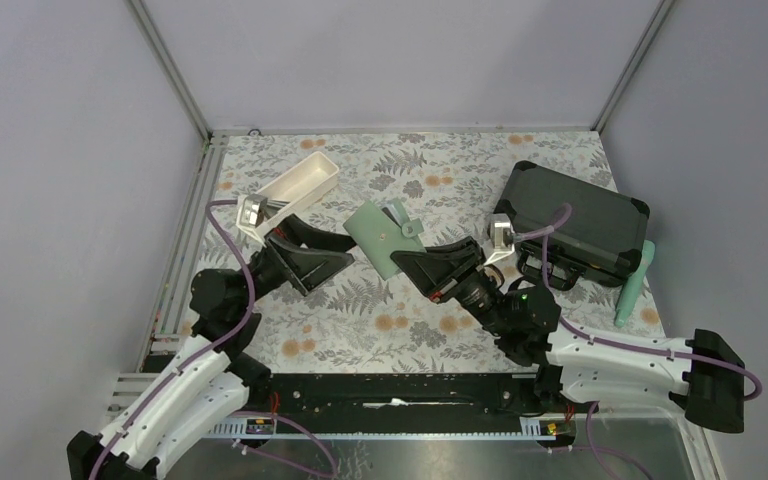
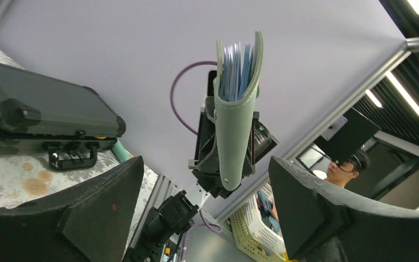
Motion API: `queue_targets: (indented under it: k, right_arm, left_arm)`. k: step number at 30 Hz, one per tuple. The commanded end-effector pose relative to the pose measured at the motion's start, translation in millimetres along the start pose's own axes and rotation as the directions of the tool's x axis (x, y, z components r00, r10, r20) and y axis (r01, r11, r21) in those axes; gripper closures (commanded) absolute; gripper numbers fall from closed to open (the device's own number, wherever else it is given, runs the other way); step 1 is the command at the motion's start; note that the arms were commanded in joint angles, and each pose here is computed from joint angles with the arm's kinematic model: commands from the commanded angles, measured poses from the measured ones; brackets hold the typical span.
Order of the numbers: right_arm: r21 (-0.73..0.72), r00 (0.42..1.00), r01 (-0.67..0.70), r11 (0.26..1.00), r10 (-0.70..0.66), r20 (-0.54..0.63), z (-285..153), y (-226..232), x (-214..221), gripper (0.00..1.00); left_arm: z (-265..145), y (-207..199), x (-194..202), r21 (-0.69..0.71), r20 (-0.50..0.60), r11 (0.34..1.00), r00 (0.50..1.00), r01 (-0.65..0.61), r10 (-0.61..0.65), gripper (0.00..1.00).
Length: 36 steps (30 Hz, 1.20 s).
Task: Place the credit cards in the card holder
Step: Close the card holder at the center of the board.
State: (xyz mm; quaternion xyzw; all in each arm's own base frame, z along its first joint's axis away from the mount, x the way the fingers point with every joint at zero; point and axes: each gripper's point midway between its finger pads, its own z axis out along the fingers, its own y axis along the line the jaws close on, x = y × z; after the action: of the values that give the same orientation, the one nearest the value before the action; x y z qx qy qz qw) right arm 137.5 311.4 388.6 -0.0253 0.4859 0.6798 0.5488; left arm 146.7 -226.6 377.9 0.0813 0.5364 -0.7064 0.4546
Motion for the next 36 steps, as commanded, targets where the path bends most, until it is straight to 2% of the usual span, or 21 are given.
queue_targets:
  k: [1, 3, 8, 9, 12, 15, 16, 17, 20, 22, 23, 27, 31, 36]
  right_arm:
    - [-0.194, 0.994, -0.092, 0.977, 0.102, 0.043, 3, 47, -19, 1.00]
    - [-0.214, 0.994, -0.097, 0.972, 0.103, 0.020, 5, 51, -15, 1.00]
    - [-0.208, 0.994, -0.110, 0.972, 0.105, -0.033, 7, 52, -5, 1.00]
    - [-0.205, 0.993, -0.114, 0.972, 0.108, -0.040, 7, 51, -4, 1.00]
    - [-0.212, 0.992, -0.121, 0.970, 0.111, -0.057, 5, 52, -1, 1.00]
    - [-0.203, 0.991, -0.118, 0.972, 0.104, -0.080, 5, 51, 4, 0.99]
    - [-0.195, 0.992, -0.112, 0.974, 0.097, -0.087, 5, 49, 6, 0.93]
    - [-0.182, 0.992, -0.101, 0.978, 0.085, -0.095, 4, 46, 8, 0.82]
    - [-0.087, 0.993, -0.046, 0.995, 0.036, -0.112, 1, 27, 11, 0.40]
    - [-0.021, 0.993, -0.003, 1.000, 0.001, -0.116, -5, 14, 9, 0.24]
    - [0.013, 0.993, 0.015, 1.000, -0.013, -0.114, -8, 7, 7, 0.20]
    - [0.088, 0.991, 0.072, 0.994, -0.061, -0.118, -13, -6, 1, 0.19]
    - [0.094, 0.989, 0.090, 0.992, -0.077, -0.130, -7, -7, 3, 0.19]
    - [0.098, 0.986, 0.094, 0.991, -0.079, -0.148, 2, -6, 8, 0.28]
  left_arm:
    - [6, -38, -3, 0.142, 0.001, 0.987, 0.997, -0.073, 0.074, 0.20]
    - [9, -41, -3, 0.155, 0.009, 0.986, 0.998, -0.065, 0.064, 0.32]
    - [11, -57, -5, 0.236, 0.026, 0.971, 0.999, -0.050, 0.045, 0.41]
    - [12, -58, -6, 0.243, 0.028, 0.969, 0.999, -0.047, 0.042, 0.46]
    - [13, -57, -5, 0.247, 0.029, 0.968, 0.999, -0.034, 0.028, 0.64]
    - [13, -57, -5, 0.263, 0.035, 0.965, 0.999, -0.018, 0.010, 0.87]
    - [13, -58, -5, 0.270, 0.038, 0.963, 0.999, -0.014, 0.004, 0.95]
    - [12, -59, -6, 0.277, 0.042, 0.961, 0.999, -0.012, 0.000, 1.00]
    - [10, -53, -2, 0.257, 0.036, 0.966, 0.999, -0.004, -0.006, 1.00]
    - [10, -39, -2, 0.191, 0.054, 0.982, 0.999, -0.006, -0.004, 1.00]
    - [9, -32, -2, 0.156, 0.068, 0.988, 0.998, -0.021, 0.011, 1.00]
    - [7, -17, -5, 0.064, 0.091, 0.997, 0.995, -0.048, 0.042, 1.00]
    - [10, -10, 0, 0.013, 0.043, 0.998, 0.997, -0.058, 0.058, 1.00]
    - [10, 1, 6, -0.038, 0.003, 0.997, 0.998, -0.063, 0.063, 1.00]
